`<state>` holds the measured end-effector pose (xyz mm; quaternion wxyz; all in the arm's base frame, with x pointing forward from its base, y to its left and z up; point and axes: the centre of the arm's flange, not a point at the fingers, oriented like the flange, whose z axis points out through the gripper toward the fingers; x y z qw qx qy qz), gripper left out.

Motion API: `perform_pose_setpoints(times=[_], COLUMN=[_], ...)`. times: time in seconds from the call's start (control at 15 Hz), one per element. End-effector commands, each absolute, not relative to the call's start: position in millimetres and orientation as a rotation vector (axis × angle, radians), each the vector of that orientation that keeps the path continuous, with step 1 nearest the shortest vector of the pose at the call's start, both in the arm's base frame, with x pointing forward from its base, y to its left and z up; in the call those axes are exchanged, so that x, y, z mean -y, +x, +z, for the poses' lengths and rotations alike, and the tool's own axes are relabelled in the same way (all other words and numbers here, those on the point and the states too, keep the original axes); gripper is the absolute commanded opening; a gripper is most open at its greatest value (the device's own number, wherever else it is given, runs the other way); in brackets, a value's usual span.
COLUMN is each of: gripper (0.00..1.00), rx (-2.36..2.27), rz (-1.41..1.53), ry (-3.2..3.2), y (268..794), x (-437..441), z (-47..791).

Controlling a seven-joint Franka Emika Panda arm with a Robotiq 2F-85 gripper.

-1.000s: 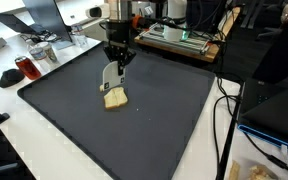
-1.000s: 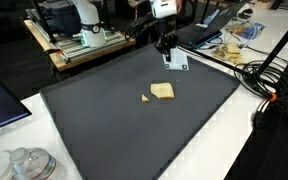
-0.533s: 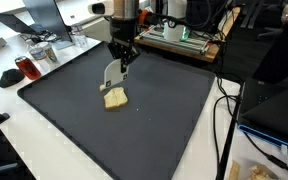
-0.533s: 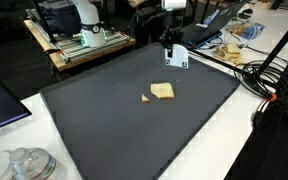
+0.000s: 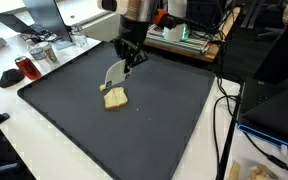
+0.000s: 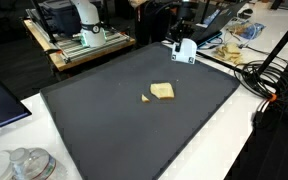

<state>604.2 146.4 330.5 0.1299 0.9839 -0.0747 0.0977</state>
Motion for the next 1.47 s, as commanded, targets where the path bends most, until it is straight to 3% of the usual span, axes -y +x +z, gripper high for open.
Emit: perform_pose_setpoints(times=[0.0,0.73,1.4], gripper=[0.01,0.01,0.01], rx=[0.331,0.420,-0.067], rz=[0.261,0.070,0.002], ry=[2.751,2.617,2.893], y=[630.5,690.9,741.3], x=[-173.7,-182.8,-126.2], z=[322.3,291.3,312.4])
